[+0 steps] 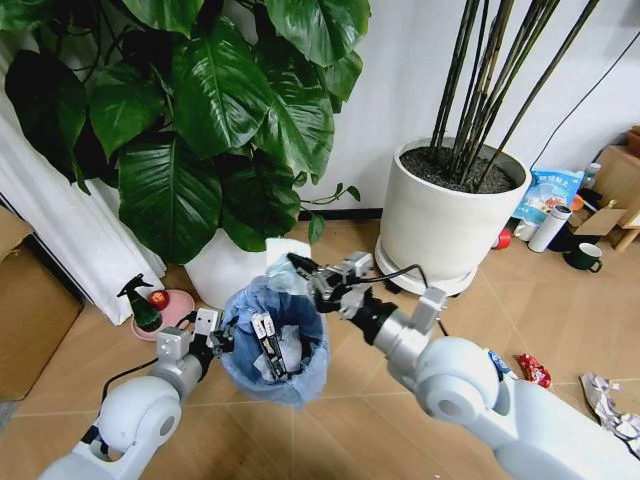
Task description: Pick up the trash bin and place the garbage on the floor into it.
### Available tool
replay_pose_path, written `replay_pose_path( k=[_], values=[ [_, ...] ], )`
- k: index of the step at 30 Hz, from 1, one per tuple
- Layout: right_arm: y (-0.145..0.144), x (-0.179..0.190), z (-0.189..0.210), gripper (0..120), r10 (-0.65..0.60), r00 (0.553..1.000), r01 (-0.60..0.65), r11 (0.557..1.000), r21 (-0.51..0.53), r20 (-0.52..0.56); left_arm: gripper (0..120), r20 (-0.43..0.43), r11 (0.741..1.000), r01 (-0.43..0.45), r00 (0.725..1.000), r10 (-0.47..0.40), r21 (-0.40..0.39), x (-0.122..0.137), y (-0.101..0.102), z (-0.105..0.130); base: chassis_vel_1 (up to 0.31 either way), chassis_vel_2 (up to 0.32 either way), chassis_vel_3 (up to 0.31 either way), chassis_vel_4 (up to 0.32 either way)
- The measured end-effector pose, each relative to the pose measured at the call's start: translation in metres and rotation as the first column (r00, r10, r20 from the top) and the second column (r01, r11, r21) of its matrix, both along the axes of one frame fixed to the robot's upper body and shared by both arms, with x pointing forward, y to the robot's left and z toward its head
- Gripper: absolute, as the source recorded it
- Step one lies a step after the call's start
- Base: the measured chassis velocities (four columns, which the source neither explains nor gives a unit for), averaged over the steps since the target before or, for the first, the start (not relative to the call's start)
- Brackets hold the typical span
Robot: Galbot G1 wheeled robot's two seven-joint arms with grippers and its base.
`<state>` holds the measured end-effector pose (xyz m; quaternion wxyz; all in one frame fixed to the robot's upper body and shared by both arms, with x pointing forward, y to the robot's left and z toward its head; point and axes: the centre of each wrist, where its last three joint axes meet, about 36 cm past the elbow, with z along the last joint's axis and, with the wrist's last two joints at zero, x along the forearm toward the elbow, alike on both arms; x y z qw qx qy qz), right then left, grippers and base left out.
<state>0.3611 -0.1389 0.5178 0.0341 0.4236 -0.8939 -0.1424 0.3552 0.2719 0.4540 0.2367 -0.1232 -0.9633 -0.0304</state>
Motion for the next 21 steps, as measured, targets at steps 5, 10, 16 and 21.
replay_pose_path(
  k=[5, 10, 16, 21],
  values=[
    [0.006, 0.000, -0.019, 0, -0.003, 0.999, 0.002, 0.999, -0.040, -0.035, 0, 0.002, 1.000, -0.003, 1.000, 0.003, 0.000, 0.000, 0.002, 0.001, 0.000, 0.000, 0.000, 0.000],
    [0.012, -0.003, -0.021, 7, -0.016, 0.997, 0.011, 0.998, -0.069, -0.073, 0, 0.003, 1.000, -0.005, 1.000, 0.005, -0.001, 0.000, 0.003, 0.000, 0.000, 0.000, 0.000, 0.000],
    [0.012, -0.005, -0.022, 27, -0.028, 0.996, 0.021, 0.997, -0.076, -0.090, 0, 0.003, 1.000, -0.007, 1.000, 0.007, -0.002, -0.001, 0.003, 0.000, 0.000, 0.000, 0.000, 0.000],
    [0.012, -0.007, -0.022, 44, -0.034, 0.995, 0.027, 0.997, -0.071, -0.096, 0, 0.006, 1.000, -0.007, 1.000, 0.007, -0.002, -0.001, 0.003, 0.000, 0.000, 0.000, 0.000, 0.000]
  ],
)
